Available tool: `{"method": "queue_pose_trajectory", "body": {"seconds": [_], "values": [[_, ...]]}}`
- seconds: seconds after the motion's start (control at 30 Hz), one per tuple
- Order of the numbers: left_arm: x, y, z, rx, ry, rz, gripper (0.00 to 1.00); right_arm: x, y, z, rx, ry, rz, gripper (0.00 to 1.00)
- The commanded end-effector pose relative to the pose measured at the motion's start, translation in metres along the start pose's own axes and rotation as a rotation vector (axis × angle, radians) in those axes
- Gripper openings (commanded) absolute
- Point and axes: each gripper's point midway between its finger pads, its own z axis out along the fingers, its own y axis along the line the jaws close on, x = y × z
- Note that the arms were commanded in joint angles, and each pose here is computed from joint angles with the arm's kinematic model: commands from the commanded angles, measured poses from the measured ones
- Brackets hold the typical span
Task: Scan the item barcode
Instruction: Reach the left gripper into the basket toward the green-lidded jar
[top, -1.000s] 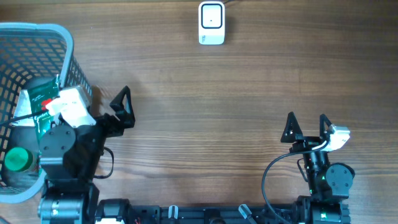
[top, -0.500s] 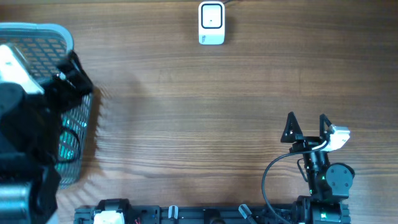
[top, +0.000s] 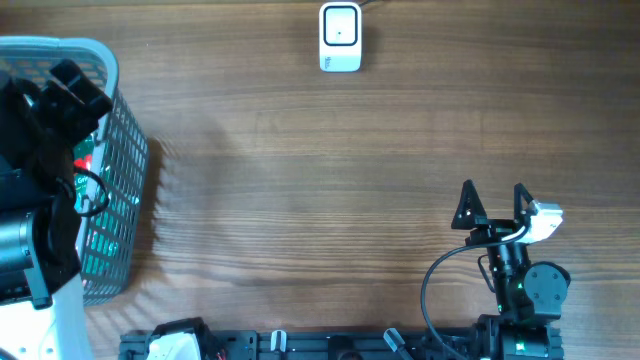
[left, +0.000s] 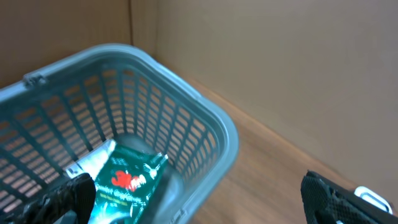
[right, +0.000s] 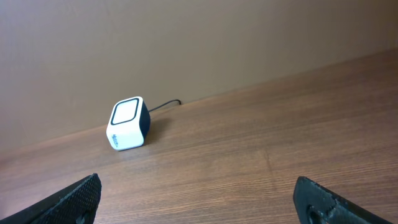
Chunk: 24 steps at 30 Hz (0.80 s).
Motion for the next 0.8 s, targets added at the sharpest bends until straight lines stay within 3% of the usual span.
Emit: {"method": "queue_pose_trajectory", "body": {"seconds": [0.0,0.1,0.2,0.33,0.47,0.77], "values": [[-0.025,0.033,-0.003,-0.154,-0.105,-0.077,1.0,-0.001,0.0,0.0,0.002,-0.004,0.006,1.0],[-0.037,0.064,0.004,-0.256,-0.125,-0.14,1.0,-0.001,0.0,0.0,0.002,-0.004,0.006,1.0],[-0.03,0.116,0.026,-0.395,-0.083,-0.35,1.0,-0.001,0.0,0.0,0.002,-0.004,0.006,1.0],[0.057,0.158,0.076,-0.508,0.327,-0.5,1.0,-0.001,0.0,0.0,0.002,-0.004,0.006,1.0],[0.121,0.192,0.095,-0.712,0.585,-0.618,1.0,-0.001,0.0,0.0,0.002,-0.004,0.006,1.0],[0.196,0.252,0.082,-0.97,0.771,-0.735,1.0,-0.001,0.0,0.0,0.002,-0.004,0.007,1.0]]}}
